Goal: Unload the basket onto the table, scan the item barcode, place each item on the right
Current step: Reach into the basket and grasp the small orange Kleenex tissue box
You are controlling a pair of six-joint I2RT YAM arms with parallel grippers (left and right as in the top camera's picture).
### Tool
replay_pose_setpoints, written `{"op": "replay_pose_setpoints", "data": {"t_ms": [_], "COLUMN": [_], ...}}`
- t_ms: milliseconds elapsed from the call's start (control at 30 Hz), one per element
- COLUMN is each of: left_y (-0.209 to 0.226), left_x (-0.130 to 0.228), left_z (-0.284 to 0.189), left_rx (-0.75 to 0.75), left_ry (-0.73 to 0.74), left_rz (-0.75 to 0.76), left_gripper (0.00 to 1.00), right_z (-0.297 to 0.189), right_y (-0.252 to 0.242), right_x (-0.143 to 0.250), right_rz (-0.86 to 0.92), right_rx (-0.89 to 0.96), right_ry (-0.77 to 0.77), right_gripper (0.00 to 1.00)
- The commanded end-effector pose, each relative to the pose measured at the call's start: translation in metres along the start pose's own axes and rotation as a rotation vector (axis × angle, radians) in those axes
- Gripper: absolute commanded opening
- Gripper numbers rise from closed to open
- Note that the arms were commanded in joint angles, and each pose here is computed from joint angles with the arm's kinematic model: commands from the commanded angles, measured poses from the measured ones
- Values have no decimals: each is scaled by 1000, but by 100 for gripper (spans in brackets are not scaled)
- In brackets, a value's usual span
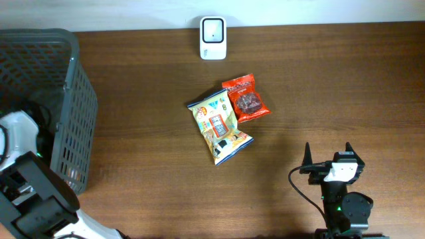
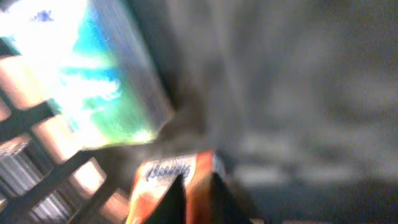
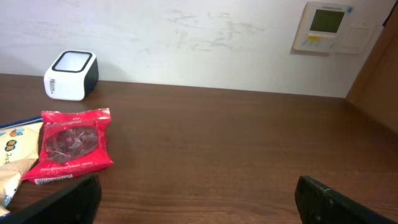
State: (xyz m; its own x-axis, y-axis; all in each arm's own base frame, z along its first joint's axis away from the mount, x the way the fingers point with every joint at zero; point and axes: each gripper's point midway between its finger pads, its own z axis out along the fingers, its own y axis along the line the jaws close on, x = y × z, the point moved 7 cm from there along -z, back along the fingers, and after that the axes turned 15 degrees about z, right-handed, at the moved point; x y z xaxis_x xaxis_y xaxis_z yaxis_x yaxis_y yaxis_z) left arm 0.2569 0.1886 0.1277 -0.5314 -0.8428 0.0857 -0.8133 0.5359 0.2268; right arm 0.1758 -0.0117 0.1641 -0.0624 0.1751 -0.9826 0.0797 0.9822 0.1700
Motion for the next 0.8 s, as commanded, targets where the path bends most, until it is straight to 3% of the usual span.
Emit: {"op": "replay_pose_setpoints", "data": {"t_ms": [0,233,267,300,367,600,767], "left_y": [3,21,24,25,28,18,9], "left_x": [-20,-20,-17,-14,-11,-1,1], "left_z": [-66,-160,-163,-162,-150,-79,-27], "left_rx": [51,116,111,99,46,-30,-30], "left_ry": [-127,-264,-256,-243,-202,-33,-2], "left_rz": [-6,-33,-31,-29,-22,15,20], "left_gripper": [0,0,12,33,99,99,100], "right_z": [0,0,0,0,0,0,0], "right_y": [0,0,0,0,0,0,0], "right_x": [3,3,3,3,3,3,3], "right_rz": [-7,-7,-7,-7,-7,-7,-7], "right_rx": [0,0,0,0,0,0,0], "right_ry": [6,6,6,6,6,6,5], "right_gripper": [99,98,99,98,98,98,98]}}
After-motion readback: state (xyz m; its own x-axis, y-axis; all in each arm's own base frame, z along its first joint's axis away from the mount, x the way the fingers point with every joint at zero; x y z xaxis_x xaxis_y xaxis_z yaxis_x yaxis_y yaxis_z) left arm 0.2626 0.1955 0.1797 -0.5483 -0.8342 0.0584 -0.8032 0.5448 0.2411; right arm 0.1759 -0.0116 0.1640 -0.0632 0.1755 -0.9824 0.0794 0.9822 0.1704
